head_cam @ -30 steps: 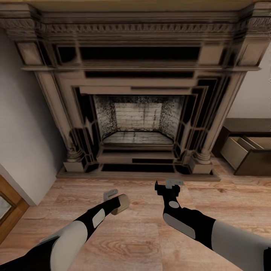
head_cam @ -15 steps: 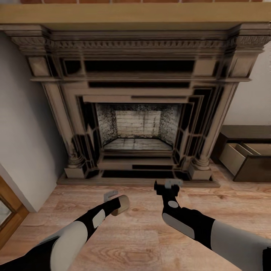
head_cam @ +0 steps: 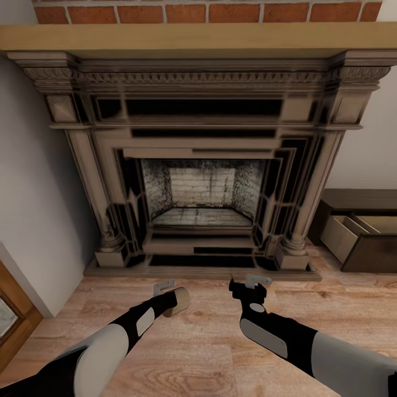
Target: Place each of the two pumpkins and all three candles from the living room inside a cabinet in the living room (use any cabinet), then make sure every cabinet is closed, and position the cauldron so it is next to a table in the living room.
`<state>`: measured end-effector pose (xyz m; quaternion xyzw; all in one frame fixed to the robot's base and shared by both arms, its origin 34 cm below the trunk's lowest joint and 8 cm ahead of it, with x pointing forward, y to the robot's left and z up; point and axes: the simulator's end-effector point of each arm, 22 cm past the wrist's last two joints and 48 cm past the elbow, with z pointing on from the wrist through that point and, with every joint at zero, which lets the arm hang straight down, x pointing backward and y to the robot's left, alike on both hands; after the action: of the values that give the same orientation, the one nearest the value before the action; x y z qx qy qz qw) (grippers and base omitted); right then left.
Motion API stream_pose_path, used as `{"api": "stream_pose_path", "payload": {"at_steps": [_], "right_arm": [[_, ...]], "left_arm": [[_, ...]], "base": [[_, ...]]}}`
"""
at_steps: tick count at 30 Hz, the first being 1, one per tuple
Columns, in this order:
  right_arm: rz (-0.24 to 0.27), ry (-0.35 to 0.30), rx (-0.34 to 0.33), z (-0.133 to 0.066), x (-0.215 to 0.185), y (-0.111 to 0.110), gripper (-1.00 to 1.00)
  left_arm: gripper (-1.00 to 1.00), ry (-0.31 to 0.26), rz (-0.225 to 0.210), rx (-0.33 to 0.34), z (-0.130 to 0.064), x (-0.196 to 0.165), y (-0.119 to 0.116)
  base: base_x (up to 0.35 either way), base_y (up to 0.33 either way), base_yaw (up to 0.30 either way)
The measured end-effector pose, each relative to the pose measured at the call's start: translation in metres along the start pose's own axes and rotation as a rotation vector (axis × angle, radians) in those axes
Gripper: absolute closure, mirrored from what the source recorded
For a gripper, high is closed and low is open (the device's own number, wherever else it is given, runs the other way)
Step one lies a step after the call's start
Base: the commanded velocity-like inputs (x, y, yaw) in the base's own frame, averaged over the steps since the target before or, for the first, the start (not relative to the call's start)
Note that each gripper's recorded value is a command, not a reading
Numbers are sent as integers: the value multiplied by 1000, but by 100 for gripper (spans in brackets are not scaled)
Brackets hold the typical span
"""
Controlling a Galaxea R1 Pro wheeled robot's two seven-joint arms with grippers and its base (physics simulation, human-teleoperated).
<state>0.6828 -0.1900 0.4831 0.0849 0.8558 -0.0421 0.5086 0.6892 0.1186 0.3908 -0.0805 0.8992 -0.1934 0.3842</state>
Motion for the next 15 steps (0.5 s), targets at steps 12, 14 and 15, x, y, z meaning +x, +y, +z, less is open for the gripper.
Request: {"api": "stream_pose_path", "payload": {"at_steps": [12,14,15], "right_arm": [[-4,23,25,-4,-14,-8,-100],[-4,24,26,-5,-19,-8,-100],[-4,25,26,-6,-21,-8,-100]], "left_arm": [[100,4,7,-3,-12,-21,-10],[100,3,6,-4,-14,-25,-11],[100,4,6,-4,-15,-27,-12]], "base": [[0,0,0],[0,0,0],[0,0,0]]}}
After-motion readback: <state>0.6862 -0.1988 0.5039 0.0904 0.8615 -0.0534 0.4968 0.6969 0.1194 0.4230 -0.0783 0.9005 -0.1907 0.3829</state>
